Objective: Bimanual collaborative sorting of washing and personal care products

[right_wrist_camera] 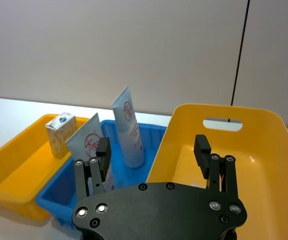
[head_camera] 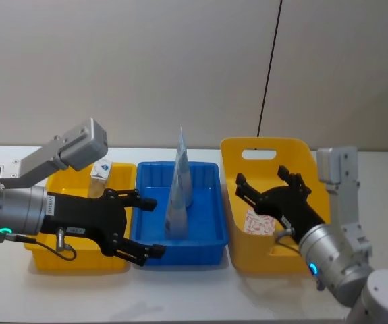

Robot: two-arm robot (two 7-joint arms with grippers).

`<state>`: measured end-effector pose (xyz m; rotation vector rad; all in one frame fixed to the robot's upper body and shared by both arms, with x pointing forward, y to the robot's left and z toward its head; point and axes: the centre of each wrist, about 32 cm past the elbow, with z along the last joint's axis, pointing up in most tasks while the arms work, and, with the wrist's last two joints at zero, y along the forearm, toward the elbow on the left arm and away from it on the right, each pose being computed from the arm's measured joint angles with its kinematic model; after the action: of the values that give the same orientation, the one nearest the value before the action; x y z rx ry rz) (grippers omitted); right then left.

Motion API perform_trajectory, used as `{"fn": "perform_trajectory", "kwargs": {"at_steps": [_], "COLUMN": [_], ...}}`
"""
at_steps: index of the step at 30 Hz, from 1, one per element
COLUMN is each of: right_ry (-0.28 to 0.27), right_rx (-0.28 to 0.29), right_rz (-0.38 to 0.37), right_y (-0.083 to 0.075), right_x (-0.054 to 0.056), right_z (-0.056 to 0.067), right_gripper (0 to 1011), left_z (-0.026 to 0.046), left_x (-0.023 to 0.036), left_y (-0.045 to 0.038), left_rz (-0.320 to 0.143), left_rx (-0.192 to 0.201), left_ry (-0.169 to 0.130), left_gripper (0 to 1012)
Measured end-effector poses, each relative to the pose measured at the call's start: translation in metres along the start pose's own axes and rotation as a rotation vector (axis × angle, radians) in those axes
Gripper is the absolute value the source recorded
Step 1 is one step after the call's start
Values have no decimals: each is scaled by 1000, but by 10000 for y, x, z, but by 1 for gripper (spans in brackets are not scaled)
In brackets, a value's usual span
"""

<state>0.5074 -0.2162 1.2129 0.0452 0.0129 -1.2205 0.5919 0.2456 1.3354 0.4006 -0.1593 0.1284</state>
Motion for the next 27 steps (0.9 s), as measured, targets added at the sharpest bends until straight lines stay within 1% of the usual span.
{"fn": "perform_trajectory", "kwargs": {"at_steps": [1, 3, 4, 6, 8, 16, 20, 22, 27], "right_ry": [5, 9, 11, 14, 15, 15, 9, 1, -16], "right_rx": [-2, -4, -8, -12, -16, -39, -47, -58, -72], "right_rz": [-6, -10, -16, -20, -27, -44, -42, -38, -15], "right_y": [-46, -83, -116, -146, -186, -259, -259, -250, -207], "right_x": [-56, -103, -150, -194, -261, -423, -453, -464, -454], "right_z": [-7, -13, -23, -34, -51, -137, -167, -204, -259], "right_gripper": [1003, 1004, 1004, 1004, 1004, 1004, 1004, 1004, 1004], "left_z": [0, 0, 0, 0, 0, 0, 0, 0, 0], "left_x": [0, 0, 0, 0, 0, 0, 0, 0, 0], "left_y": [0, 0, 0, 0, 0, 0, 0, 0, 0], "left_rz": [0, 0, 0, 0, 0, 0, 0, 0, 0], "left_rx": [0, 0, 0, 0, 0, 0, 0, 0, 0], "left_ry": [0, 0, 0, 0, 0, 0, 0, 0, 0], "left_gripper": [1002, 1001, 1001, 1001, 1001, 1001, 1001, 1001, 1001]}}
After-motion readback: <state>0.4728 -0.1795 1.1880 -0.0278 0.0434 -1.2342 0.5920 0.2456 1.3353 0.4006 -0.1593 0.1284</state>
